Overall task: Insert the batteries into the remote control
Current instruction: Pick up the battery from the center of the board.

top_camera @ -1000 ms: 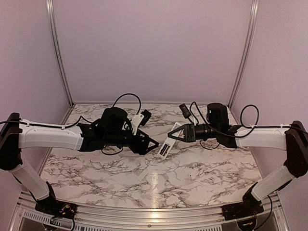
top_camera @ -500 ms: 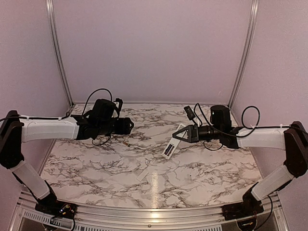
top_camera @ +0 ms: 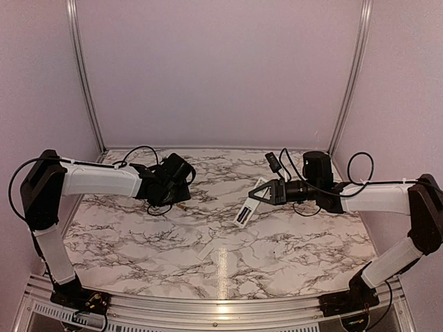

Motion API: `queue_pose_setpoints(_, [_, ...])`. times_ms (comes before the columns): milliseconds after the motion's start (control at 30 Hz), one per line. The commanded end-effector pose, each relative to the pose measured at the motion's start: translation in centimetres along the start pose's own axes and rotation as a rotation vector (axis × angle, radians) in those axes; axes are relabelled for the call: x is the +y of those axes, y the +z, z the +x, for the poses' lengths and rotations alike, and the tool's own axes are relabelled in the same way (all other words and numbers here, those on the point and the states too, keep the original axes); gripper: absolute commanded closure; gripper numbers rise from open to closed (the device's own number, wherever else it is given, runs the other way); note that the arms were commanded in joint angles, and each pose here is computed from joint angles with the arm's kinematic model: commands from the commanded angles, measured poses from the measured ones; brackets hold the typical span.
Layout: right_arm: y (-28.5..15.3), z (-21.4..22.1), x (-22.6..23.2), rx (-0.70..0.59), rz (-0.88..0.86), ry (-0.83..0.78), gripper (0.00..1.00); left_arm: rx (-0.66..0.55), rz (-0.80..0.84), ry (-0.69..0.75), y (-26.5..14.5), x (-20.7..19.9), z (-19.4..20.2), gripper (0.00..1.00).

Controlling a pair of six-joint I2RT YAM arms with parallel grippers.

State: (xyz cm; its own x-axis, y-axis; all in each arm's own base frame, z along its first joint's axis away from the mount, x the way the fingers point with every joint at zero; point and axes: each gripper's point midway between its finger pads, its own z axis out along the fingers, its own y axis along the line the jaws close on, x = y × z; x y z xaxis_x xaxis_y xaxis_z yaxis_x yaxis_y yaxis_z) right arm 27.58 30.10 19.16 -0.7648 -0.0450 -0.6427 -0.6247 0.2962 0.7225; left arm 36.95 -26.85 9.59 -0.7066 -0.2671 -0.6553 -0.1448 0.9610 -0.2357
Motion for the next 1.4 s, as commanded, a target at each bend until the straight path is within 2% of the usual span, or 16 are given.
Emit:
queue_pose_setpoints(0, [-0.3,-0.2,-0.1,-0.009,-0.001,-0.004,1.00,0.031,-0.121,-0.005,0.9,1.0,0.9,0.41])
queue_pose_setpoints(467, [-0.4,-0.1,0.1,-0.008,-0.007,-0.010,1.00,0.072,-0.148,0.014,3.1,-0.4,1.8,0.47])
queue_pose_setpoints(633, [-0.4,0.0,0.2,-0.005,-0.011,-0.009,1.00,0.076,-0.178,0.008,3.5,-0.2,2.0,0.55])
queue_pose_setpoints(1367, [-0.4,0.0,0.2,-0.001,-0.011,-0.008,1.00,0.108,-0.236,0.040,5.8,0.6,4.0,0.58])
